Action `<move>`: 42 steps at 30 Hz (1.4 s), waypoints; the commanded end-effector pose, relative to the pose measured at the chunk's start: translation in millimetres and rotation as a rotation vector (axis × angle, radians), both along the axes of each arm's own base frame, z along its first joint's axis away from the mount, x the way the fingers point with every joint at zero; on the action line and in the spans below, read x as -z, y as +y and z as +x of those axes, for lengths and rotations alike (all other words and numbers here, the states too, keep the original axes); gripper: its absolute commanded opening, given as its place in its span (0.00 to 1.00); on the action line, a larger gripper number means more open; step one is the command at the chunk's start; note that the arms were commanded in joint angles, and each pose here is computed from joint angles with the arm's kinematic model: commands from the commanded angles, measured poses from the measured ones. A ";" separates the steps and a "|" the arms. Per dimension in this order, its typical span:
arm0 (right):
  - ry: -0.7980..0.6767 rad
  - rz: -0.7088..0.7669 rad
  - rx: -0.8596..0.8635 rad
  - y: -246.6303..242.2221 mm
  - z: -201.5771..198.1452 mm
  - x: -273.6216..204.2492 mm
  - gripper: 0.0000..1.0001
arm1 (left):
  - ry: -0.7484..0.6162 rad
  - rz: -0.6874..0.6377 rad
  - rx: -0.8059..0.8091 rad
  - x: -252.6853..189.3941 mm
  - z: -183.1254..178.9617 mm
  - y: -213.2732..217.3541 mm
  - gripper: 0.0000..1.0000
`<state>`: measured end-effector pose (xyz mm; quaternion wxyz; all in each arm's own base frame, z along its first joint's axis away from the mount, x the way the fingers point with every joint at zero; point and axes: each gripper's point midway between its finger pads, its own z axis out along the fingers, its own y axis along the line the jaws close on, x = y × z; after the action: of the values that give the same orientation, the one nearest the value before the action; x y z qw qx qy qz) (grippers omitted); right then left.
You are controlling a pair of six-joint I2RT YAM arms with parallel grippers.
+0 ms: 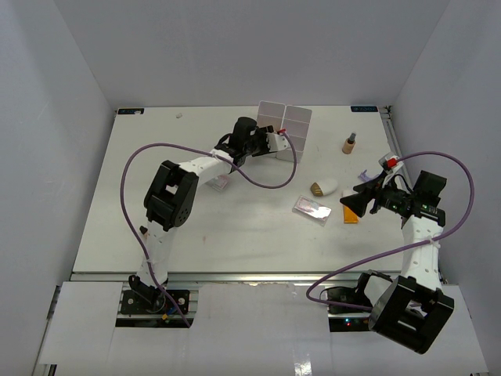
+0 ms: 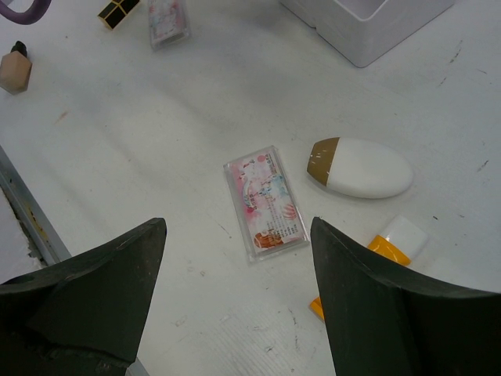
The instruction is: Organize the makeup
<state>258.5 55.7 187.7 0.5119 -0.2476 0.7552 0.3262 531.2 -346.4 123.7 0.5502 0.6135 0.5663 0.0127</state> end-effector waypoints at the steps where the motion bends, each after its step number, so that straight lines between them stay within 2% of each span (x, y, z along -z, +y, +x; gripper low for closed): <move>1: -0.021 0.017 -0.013 0.9 -0.8 -1.9 0.81 | -0.035 -0.022 0.001 -18.3 -1.0 1.1 0.53; 8: -0.023 0.024 -0.015 1.0 -2.0 -2.9 0.81 | -0.029 -0.071 0.001 -44.9 -8.8 -0.1 0.54; 11: -0.036 0.021 -0.025 2.3 -3.7 -4.7 0.81 | -0.019 -0.141 -0.006 -86.0 -21.6 2.6 0.55; 13: -0.039 0.023 -0.029 3.0 -4.6 -5.7 0.81 | 0.020 -0.176 -0.024 -93.0 -29.0 5.5 0.58; 18: -0.056 0.024 -0.043 5.2 -6.8 -9.4 0.81 | 0.183 -0.409 -0.249 -138.8 -69.3 44.2 0.73; 21: -0.058 0.024 -0.046 5.8 -7.8 -9.4 0.81 | 0.268 -0.521 -0.416 -151.1 -92.7 75.9 0.91; 23: -0.058 0.022 -0.047 6.0 -8.0 -9.4 0.81 | 0.379 -0.607 -0.583 -140.2 -107.5 102.5 0.97; 27: -0.059 0.020 -0.046 6.1 -8.3 -9.4 0.81 | 0.574 -0.658 -0.802 -109.3 -133.4 154.9 0.98; 30: -0.059 0.018 -0.044 5.8 -8.3 -9.6 0.82 | 0.679 -0.709 -0.926 -85.8 -150.4 190.4 0.98; 32: -0.062 0.018 -0.045 6.1 -8.8 -10.1 0.82 | 0.702 -0.726 -1.020 -69.5 -152.0 220.8 0.98; 35: -0.063 0.017 -0.046 6.2 -8.7 -10.7 0.82 | 0.766 -0.723 -1.096 -44.1 -155.2 246.1 0.97; 38: -0.063 0.015 -0.044 5.8 -8.4 -10.7 0.82 | 0.826 -0.662 -1.180 -10.6 -154.2 261.1 0.95; 42: -0.063 0.014 -0.043 5.8 -8.5 -10.9 0.82 | 0.865 -0.596 -1.243 21.6 -148.2 271.7 0.87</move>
<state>253.3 59.9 196.1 0.5242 -0.2630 0.7382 0.3332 384.8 -76.2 117.8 0.3455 -0.0245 0.9352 -0.0734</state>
